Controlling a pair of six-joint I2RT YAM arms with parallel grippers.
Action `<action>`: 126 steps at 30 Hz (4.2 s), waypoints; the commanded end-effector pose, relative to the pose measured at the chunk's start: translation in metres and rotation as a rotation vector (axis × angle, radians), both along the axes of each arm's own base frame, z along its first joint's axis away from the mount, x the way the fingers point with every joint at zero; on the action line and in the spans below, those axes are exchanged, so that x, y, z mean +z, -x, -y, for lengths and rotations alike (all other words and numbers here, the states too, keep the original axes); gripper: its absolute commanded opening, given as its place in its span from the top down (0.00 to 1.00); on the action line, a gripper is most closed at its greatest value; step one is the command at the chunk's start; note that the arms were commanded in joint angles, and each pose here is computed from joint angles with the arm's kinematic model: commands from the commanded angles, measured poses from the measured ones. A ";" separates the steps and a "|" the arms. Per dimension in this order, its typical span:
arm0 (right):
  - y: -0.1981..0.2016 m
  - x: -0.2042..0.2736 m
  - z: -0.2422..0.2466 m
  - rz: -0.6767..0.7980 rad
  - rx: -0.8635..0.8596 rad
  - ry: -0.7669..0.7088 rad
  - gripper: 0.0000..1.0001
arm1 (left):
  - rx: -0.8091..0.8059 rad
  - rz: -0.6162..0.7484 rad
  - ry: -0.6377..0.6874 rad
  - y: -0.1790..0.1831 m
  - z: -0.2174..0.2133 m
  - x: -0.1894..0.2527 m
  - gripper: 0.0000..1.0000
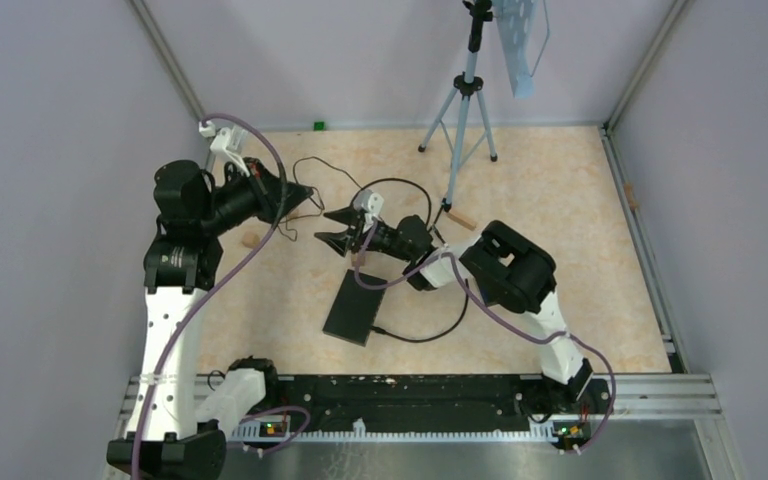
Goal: Insert the plug into the switch port
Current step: Pick up the connector from the center of the board.
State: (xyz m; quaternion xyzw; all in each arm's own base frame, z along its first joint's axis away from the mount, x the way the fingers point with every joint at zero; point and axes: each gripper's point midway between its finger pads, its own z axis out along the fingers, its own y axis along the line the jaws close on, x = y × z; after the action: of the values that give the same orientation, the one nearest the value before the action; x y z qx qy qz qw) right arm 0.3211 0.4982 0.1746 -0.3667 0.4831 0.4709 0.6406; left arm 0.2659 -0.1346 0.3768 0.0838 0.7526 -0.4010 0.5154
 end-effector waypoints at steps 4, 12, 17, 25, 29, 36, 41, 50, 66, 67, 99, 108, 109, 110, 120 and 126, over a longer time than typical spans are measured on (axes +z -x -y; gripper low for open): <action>0.010 0.055 0.038 0.159 -0.040 -0.061 0.48 | 0.005 0.092 -0.029 0.013 -0.003 0.021 1.00; 0.121 0.044 0.083 0.109 0.332 -0.008 0.40 | 0.059 0.065 -0.047 0.005 -0.010 0.010 1.00; 0.191 0.067 0.111 0.088 0.635 -0.053 0.38 | 0.043 0.056 -0.040 0.002 -0.007 0.004 1.00; 0.157 0.089 0.106 0.075 0.426 -0.107 0.37 | 0.017 0.043 -0.054 0.002 -0.006 -0.005 1.00; 0.089 0.076 0.097 -0.022 0.100 -0.051 0.32 | 0.001 0.052 -0.056 0.006 -0.004 -0.004 1.00; 0.038 0.063 0.083 -0.094 -0.078 0.000 0.26 | -0.048 0.061 -0.044 0.011 0.002 -0.001 1.00; 0.010 0.059 0.079 -0.168 -0.176 -0.048 0.25 | -0.071 0.068 -0.031 0.015 0.005 0.002 1.00; 0.004 0.068 0.038 -0.190 -0.029 -0.160 0.26 | -0.087 0.068 -0.014 0.017 0.007 0.003 1.00; -0.012 0.047 -0.002 -0.256 0.071 -0.192 0.67 | -0.067 0.065 -0.016 0.018 0.005 0.003 1.00; -0.010 0.044 0.002 -0.242 0.063 -0.183 0.73 | -0.056 0.063 -0.018 0.017 0.004 0.002 1.00; -0.018 0.066 0.003 -0.214 0.052 -0.266 0.38 | -0.068 0.060 0.013 0.015 0.007 0.000 1.00; -0.023 0.024 -0.008 -0.258 0.054 -0.199 0.64 | -0.070 0.062 0.016 0.015 0.008 0.000 1.00; -0.023 0.019 -0.008 -0.262 0.050 -0.192 0.64 | -0.073 0.061 0.018 0.015 0.008 0.001 1.00; -0.023 0.015 -0.008 -0.265 0.050 -0.188 0.67 | -0.075 0.059 0.019 0.015 0.008 0.000 1.00; 0.006 0.028 -0.001 -0.229 0.156 -0.220 1.00 | -0.039 0.045 0.010 0.009 0.004 -0.009 1.00; 0.055 0.034 0.018 -0.282 0.259 -0.147 1.00 | 0.052 0.022 -0.040 -0.006 -0.009 -0.024 0.99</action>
State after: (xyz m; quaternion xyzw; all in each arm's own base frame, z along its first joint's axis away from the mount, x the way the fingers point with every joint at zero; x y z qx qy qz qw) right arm 0.3081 0.4931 0.1498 -0.2808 0.5378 0.5902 0.5325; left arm 0.2601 -0.1354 0.3538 0.0821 0.7577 -0.4042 0.5058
